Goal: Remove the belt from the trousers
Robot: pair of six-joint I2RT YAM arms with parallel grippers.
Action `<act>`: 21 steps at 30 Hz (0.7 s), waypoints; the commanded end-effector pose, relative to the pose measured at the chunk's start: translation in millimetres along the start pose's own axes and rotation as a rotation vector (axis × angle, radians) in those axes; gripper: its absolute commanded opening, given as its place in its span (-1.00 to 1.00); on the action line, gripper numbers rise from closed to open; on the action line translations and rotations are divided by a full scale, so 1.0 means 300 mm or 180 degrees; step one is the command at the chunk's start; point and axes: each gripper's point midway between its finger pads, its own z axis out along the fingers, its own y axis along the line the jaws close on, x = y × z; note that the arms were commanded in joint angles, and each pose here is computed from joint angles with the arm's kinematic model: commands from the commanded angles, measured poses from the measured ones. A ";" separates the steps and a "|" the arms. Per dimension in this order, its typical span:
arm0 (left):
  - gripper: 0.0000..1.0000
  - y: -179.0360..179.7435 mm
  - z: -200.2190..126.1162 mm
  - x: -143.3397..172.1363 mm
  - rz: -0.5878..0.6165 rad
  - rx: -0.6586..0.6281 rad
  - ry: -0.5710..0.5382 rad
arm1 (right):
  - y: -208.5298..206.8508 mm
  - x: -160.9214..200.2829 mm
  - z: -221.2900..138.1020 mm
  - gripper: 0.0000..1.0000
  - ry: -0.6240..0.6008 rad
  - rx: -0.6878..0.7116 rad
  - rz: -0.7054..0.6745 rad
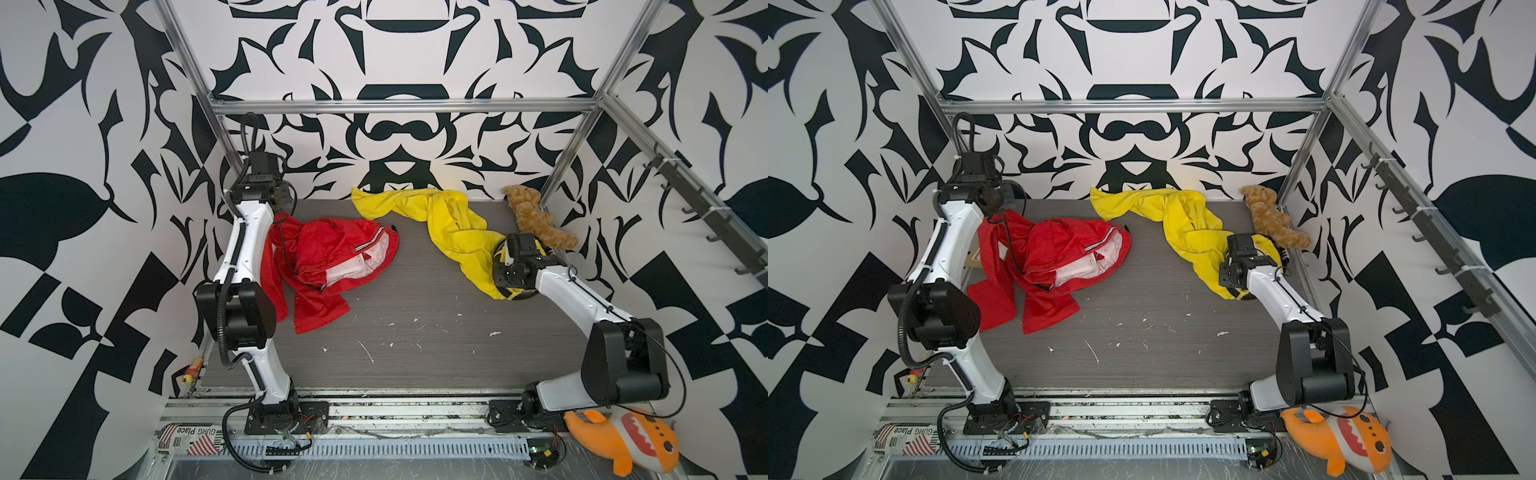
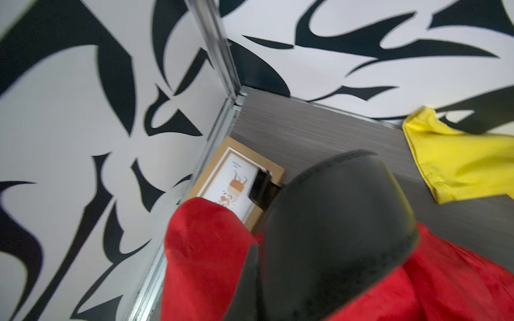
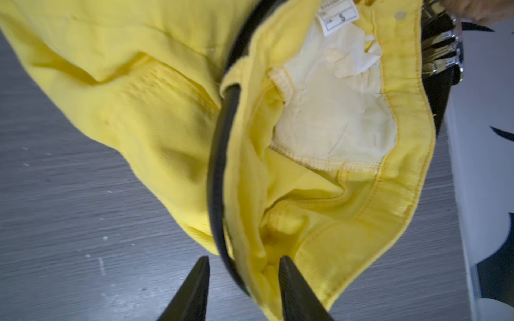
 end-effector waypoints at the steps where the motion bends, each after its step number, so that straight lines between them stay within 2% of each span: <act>1: -1.00 -0.207 -0.075 -0.010 0.0142 0.0501 -0.0161 | 0.173 -0.081 -0.104 0.05 -0.0428 -0.0455 -0.0378; 6: -1.00 -0.367 -0.188 -0.027 0.0327 0.0796 -0.0351 | 0.500 -0.108 -0.202 0.17 -0.0927 -0.1084 -0.1127; 9: -1.00 -0.418 -0.232 -0.029 0.0414 0.0884 -0.0406 | 0.671 -0.117 -0.173 0.24 -0.0884 -0.1314 -0.1326; 12: -1.00 -0.427 -0.250 -0.025 0.0447 0.0896 -0.0409 | 0.809 -0.148 -0.095 0.28 -0.0766 -0.1417 -0.1316; 16: -1.00 -0.431 -0.270 -0.027 0.0422 0.0953 -0.0424 | 0.891 -0.170 0.060 0.32 -0.0359 -0.1301 -0.1110; 21: -1.00 -0.451 -0.277 -0.022 0.0412 0.1058 -0.0390 | 0.860 -0.131 0.151 0.33 -0.0031 -0.0977 -0.0970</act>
